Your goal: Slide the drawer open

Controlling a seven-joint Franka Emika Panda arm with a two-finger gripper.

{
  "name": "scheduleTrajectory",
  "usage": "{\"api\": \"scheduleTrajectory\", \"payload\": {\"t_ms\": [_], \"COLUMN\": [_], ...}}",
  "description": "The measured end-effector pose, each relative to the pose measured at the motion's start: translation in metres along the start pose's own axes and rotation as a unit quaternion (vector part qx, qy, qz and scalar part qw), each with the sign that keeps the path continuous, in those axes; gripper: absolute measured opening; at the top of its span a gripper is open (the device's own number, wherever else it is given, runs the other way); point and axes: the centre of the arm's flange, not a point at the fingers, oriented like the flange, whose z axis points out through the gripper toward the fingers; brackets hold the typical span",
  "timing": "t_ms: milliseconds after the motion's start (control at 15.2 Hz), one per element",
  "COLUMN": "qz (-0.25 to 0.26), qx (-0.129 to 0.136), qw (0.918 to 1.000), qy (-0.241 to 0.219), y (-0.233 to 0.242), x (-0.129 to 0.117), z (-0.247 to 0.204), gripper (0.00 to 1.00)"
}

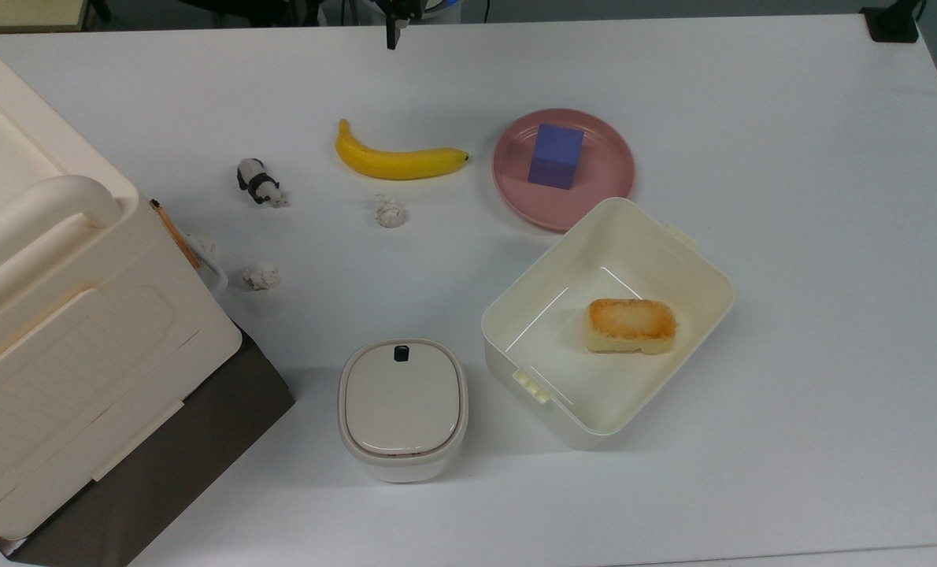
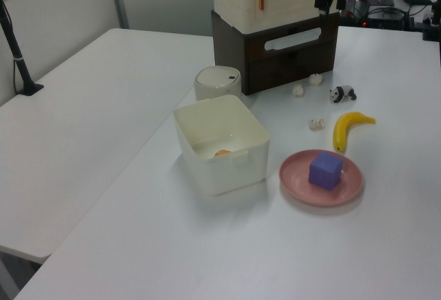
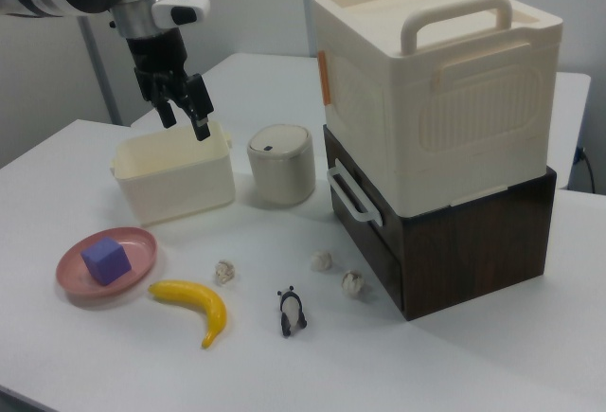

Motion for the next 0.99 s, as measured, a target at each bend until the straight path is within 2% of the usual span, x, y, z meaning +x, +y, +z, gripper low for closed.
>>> {"api": "scheduleTrajectory", "payload": {"t_ms": [985], "qz": [-0.006], "qx": [0.000], "qw": [1.0000], "qy": [0.000], "y": [0.0000], "x": [0.0001], "z": [0.0004], "gripper": [1.00]}}
